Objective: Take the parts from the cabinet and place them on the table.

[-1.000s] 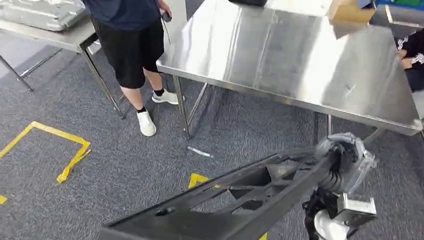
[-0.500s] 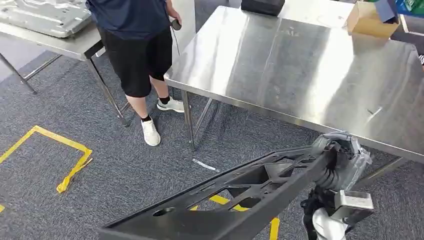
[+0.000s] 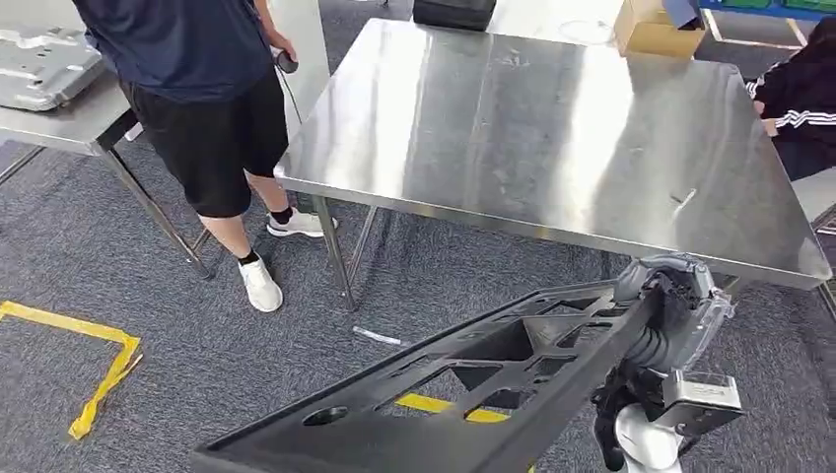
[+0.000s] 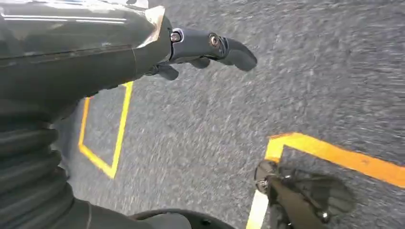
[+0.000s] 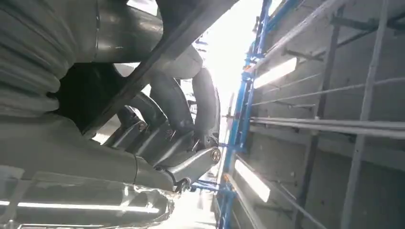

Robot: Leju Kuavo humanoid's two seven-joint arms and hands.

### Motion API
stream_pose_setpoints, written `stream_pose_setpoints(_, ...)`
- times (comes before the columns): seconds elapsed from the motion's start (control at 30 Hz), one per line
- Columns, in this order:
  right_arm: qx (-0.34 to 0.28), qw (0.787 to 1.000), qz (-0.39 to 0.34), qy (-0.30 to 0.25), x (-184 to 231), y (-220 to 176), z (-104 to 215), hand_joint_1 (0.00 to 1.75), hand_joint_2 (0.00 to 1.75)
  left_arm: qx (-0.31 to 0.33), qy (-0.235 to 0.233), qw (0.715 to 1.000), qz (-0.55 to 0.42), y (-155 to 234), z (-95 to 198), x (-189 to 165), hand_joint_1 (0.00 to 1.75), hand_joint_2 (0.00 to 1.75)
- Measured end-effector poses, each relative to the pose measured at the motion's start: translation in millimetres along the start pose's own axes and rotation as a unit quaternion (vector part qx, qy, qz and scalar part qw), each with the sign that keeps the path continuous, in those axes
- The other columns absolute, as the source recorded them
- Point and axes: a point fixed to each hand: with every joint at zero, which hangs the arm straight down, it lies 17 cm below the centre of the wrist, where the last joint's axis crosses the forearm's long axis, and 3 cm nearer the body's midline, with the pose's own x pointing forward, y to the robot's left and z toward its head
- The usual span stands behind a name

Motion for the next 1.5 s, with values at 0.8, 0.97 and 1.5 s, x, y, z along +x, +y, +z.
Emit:
stream_pose_setpoints(0.8, 0.002, 1.0, 0.015, -0.008, 6.6, 0.7, 3.1, 1.75, 1.75, -0.006, -0.013, 1.0, 0.006, -2.2, 0.5, 4.1, 0.0, 1.75)
stream_pose_setpoints(0.97, 0.002, 1.0, 0.016, -0.01, 7.3, 0.9, 2.0, 1.75, 1.75, -0.004, -0.014, 1.0, 0.006, -0.4, -0.2, 5.1, 0.0, 1.75)
stream_pose_setpoints(1.5, 0.004, 1.0, 0.02, -0.004, 5.5, 0.6, 6.7, 1.75, 1.75, -0.006, -0.014, 1.0, 0.005, -0.8, -0.2, 5.1, 0.0, 1.75)
